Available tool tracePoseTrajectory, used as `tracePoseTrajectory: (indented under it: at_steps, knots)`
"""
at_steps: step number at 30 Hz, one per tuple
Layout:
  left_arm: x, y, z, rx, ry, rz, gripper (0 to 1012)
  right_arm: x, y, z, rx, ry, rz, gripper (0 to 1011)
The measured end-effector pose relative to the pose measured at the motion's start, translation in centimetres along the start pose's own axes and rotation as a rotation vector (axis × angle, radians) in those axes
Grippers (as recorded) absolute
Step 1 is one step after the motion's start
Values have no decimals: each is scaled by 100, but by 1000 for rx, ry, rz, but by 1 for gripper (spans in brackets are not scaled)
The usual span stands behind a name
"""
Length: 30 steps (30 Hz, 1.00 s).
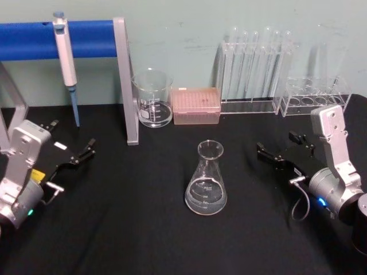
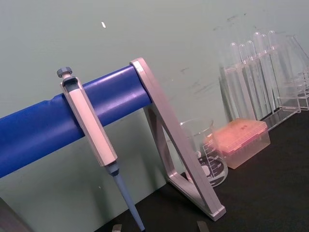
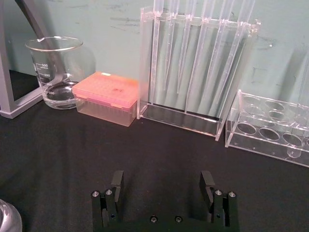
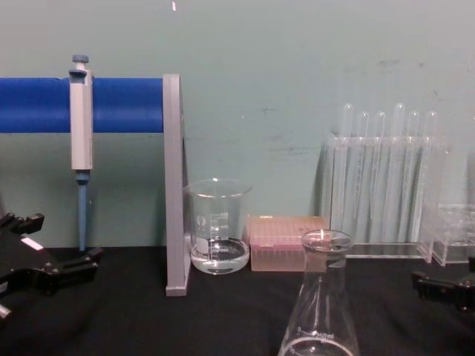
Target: Grasp the erlenmeyer flask with one hand, shake it three times, then place it back.
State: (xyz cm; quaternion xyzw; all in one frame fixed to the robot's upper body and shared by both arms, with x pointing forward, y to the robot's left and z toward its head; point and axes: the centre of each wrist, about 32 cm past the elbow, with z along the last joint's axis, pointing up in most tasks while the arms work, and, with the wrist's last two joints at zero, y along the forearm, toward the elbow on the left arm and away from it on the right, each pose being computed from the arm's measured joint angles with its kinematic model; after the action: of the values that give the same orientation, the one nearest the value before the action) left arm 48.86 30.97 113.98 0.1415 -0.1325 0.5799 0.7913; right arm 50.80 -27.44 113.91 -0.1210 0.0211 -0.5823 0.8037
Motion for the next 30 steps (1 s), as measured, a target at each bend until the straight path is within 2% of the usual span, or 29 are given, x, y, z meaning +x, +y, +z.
tracePoseTrajectory:
  at_steps: [30]
  knots:
    - [0, 0, 0, 0, 0, 0, 1001, -2, 0, -3, 2, -2, -1, 1003]
